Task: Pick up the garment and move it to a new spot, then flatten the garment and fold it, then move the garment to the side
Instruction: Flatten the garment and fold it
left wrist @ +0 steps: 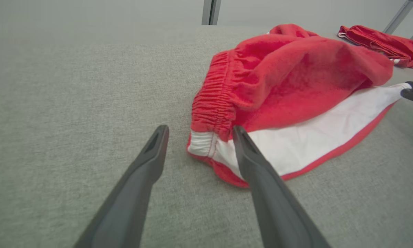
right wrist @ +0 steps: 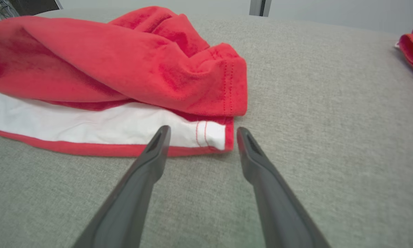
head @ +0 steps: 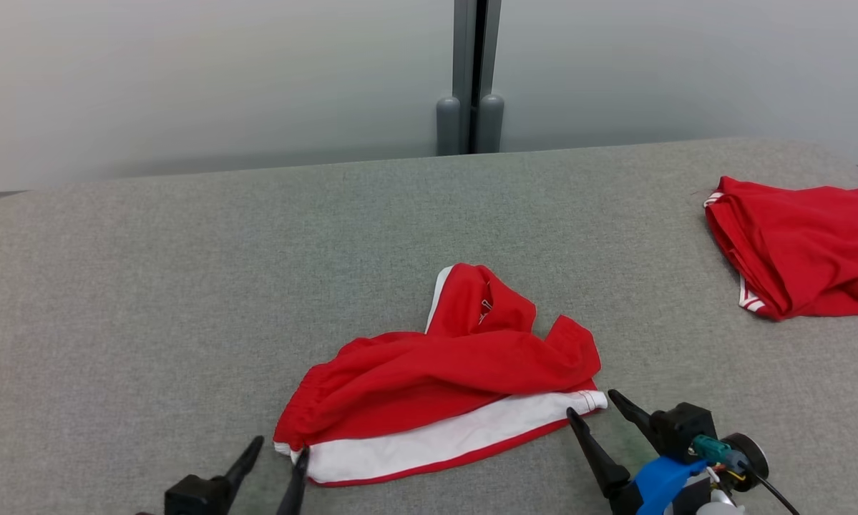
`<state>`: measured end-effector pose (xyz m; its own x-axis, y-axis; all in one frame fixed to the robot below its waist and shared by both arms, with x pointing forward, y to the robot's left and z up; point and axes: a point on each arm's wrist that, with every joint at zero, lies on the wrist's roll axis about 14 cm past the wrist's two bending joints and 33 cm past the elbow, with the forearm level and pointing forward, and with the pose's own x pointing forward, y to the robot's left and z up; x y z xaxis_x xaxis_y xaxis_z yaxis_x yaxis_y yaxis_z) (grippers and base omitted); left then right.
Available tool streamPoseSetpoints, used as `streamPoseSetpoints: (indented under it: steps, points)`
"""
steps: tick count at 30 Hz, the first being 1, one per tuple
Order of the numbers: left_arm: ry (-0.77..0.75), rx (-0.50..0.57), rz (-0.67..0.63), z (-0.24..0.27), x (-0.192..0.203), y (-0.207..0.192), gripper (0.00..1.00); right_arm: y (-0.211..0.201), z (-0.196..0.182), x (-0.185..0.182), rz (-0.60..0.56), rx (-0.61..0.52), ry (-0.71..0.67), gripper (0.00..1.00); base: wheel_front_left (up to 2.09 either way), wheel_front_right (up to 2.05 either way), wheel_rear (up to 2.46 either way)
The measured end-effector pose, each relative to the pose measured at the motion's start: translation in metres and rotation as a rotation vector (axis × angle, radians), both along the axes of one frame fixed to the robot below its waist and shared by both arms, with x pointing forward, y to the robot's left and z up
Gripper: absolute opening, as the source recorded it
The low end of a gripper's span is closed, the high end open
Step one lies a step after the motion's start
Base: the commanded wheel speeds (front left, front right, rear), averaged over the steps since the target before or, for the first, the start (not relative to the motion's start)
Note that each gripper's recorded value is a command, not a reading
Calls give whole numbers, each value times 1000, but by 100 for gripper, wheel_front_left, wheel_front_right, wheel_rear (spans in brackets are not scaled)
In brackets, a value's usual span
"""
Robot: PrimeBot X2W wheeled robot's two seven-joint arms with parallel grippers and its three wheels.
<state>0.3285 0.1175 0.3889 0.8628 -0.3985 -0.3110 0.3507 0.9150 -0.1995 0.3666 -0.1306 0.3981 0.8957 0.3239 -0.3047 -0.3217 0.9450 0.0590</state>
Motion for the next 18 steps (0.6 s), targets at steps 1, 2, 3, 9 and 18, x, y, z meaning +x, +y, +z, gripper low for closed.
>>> streamPoseSetpoints:
  steps: [1,2,3,9,18]
  points:
    - [18,2,-19,-4,-2,-3,100,1,-2,1,6,-2,8,100,0,0,0]
    - [30,7,-35,-8,-4,-5,100,2,-4,1,9,-1,15,100,0,0,0]
    - [38,12,-48,-10,-4,-7,100,3,-5,2,12,3,24,100,0,0,0]
    - [60,35,-70,-16,7,-4,100,10,-14,1,31,18,70,100,0,0,0]
    - [91,53,-159,-23,14,-19,100,23,-12,10,82,33,77,100,0,0,0]
